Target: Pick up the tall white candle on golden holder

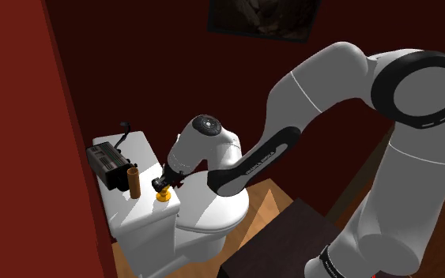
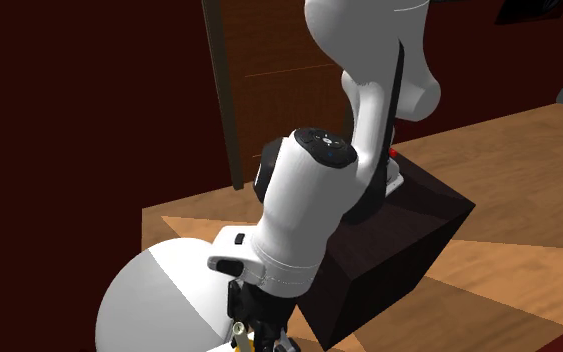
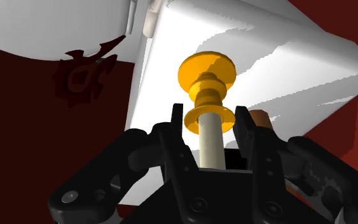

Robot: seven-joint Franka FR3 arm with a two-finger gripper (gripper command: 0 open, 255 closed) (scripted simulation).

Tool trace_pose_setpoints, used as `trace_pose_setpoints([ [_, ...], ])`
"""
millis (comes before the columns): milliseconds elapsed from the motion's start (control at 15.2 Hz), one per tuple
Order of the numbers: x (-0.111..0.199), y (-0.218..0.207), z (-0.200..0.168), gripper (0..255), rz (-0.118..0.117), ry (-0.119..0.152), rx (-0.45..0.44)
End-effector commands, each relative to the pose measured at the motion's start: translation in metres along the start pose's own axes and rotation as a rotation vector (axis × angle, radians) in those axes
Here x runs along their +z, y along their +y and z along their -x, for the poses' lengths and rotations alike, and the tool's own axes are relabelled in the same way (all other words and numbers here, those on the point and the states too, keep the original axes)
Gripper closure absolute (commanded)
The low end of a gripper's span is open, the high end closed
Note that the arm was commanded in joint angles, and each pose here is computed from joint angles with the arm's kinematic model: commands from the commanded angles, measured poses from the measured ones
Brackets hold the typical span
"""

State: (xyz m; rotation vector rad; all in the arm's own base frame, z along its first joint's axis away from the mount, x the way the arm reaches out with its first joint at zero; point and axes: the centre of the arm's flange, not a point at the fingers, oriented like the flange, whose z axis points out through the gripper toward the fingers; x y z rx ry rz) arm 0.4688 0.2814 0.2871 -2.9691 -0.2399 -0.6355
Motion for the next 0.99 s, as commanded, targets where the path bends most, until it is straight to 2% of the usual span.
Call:
trace_pose_setpoints([
  [0,-0.009,-0.001,-0.004,255,0.000,0.000,0.000],
  [792,-0.067,-0.004,-0.030,255,0.000,0.000,0.000],
  [924,-0.068,-0.004,-0.030,255,0.000,0.000,0.000],
])
